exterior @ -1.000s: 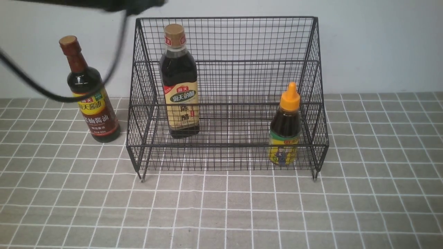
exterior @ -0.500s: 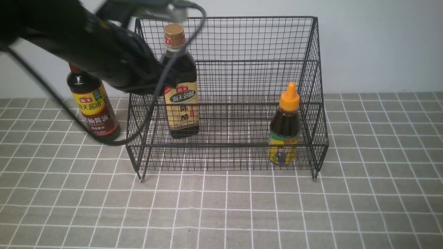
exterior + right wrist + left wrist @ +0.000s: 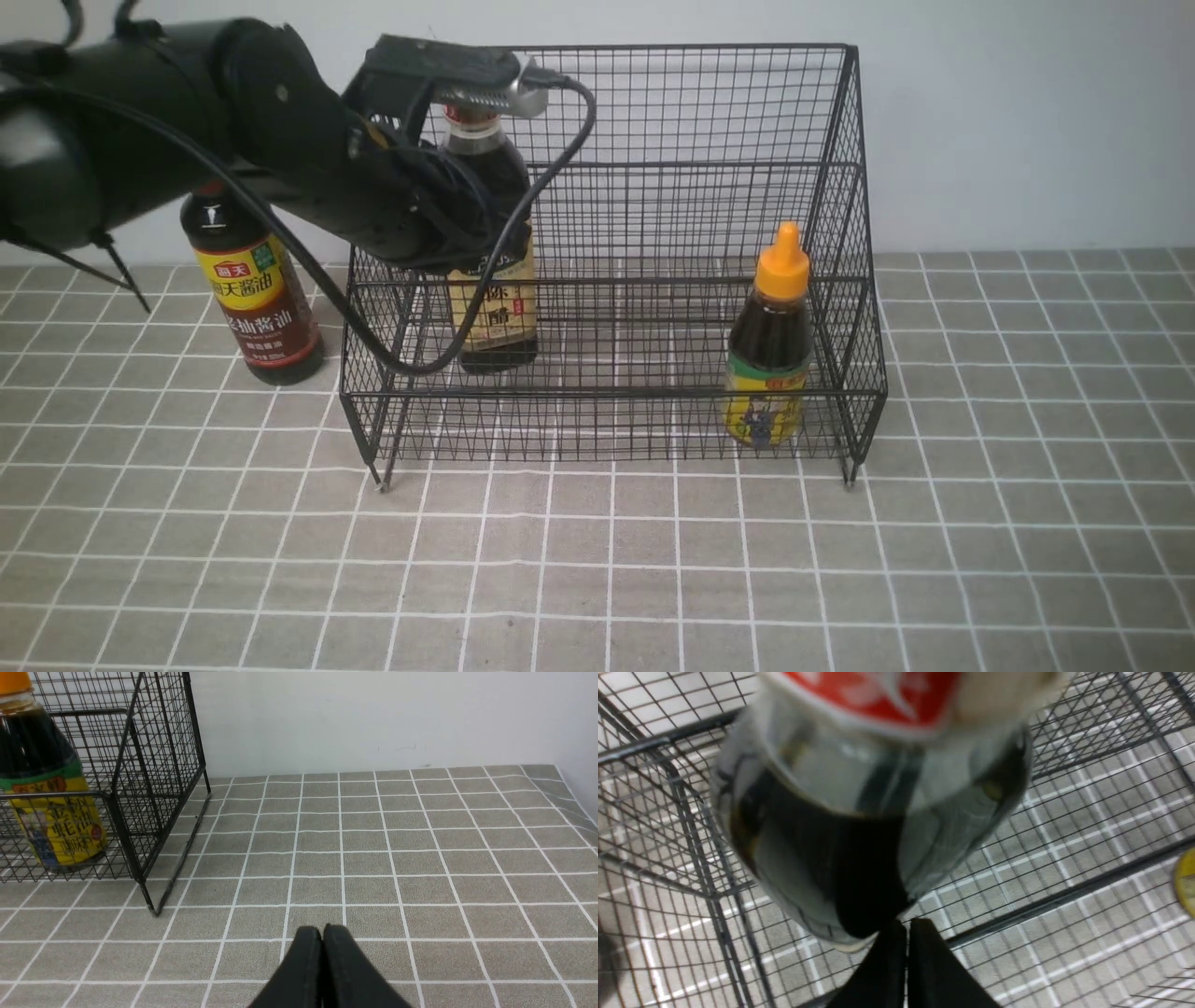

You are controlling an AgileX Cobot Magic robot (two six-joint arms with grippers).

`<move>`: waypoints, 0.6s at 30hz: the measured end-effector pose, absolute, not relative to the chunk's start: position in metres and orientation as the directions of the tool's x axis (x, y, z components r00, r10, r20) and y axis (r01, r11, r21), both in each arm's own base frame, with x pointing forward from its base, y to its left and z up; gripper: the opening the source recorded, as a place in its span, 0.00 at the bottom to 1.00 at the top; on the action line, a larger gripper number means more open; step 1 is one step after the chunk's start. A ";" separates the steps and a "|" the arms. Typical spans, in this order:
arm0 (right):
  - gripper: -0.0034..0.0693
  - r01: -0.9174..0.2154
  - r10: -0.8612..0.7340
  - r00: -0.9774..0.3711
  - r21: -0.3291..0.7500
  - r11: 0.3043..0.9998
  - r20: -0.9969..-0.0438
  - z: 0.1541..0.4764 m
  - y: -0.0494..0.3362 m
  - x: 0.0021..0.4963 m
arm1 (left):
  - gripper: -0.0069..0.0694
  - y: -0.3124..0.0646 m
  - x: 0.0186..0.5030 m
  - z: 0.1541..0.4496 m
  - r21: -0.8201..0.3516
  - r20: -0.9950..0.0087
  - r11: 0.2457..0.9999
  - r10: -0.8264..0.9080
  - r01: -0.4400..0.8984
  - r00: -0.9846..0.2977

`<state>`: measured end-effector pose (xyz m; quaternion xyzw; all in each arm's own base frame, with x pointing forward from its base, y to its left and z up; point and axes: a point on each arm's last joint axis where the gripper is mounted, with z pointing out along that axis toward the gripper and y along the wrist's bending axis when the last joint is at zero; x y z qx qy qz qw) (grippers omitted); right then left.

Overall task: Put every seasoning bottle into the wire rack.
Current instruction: Use the left arm to put the condiment bottle back on the shelf

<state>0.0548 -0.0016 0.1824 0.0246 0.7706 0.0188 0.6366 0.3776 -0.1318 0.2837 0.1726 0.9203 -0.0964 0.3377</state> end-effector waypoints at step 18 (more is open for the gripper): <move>0.03 0.014 0.062 -0.188 0.061 0.998 -0.980 0.182 -0.002 0.055 | 0.08 -0.121 0.364 0.299 0.031 -0.618 0.916 0.332 0.400 -0.713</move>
